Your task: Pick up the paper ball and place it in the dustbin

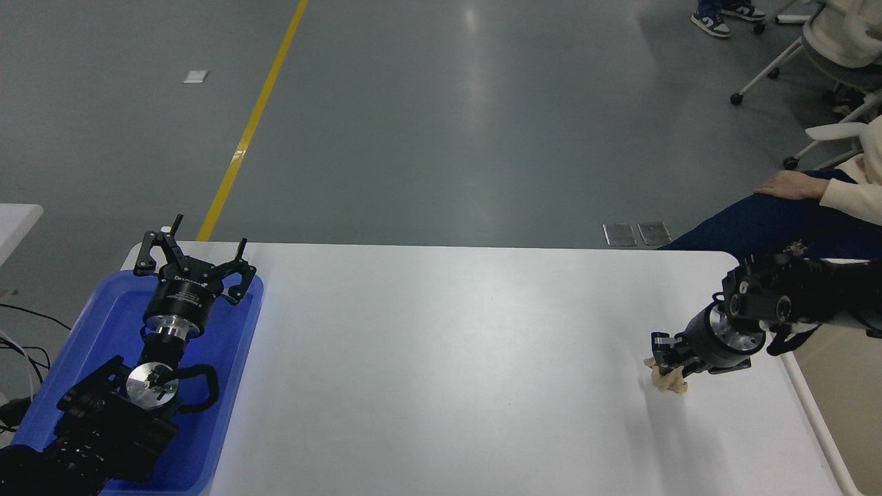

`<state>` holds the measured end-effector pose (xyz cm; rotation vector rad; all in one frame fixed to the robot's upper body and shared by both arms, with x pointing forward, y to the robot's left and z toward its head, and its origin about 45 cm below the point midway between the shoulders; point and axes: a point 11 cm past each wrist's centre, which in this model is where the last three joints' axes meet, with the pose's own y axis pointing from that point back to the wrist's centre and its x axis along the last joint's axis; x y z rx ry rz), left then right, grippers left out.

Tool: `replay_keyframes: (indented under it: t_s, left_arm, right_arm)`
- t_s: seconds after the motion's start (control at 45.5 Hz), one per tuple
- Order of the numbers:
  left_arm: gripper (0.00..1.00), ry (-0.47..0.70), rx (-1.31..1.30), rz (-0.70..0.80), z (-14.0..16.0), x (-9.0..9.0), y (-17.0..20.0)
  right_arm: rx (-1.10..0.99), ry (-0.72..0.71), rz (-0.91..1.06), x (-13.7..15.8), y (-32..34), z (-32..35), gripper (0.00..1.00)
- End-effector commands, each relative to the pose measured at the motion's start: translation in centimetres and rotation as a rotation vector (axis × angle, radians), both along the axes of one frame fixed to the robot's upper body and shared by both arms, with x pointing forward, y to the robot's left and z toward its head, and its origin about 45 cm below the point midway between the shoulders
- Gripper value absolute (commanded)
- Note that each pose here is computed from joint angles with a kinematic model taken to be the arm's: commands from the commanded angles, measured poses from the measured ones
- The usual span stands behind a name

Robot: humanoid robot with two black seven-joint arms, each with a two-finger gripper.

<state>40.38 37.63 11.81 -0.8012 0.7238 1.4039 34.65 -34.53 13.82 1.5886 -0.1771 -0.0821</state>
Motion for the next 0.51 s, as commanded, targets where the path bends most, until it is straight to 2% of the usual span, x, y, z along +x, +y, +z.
replay_keyframes:
  t_s: [0.0, 0.154, 0.484]
  left_arm:
    - [1.00, 0.001, 0.000, -0.001, 0.0, 0.0, 0.0]
    - [1.00, 0.002, 0.000, -0.001, -0.1, -0.1, 0.0]
    - [1.00, 0.003, 0.001, 0.001, -0.1, -0.1, 0.1]
  right_arm:
    - [0.058, 0.147, 0.037, -1.9, 2.4, 6.2, 0.00]
    - [0.076, 0.178, -0.002, -2.3, 3.1, 12.3, 0.00]
    - [0.046, -0.043, 0.031, -0.5, 4.6, 22.9, 0.00]
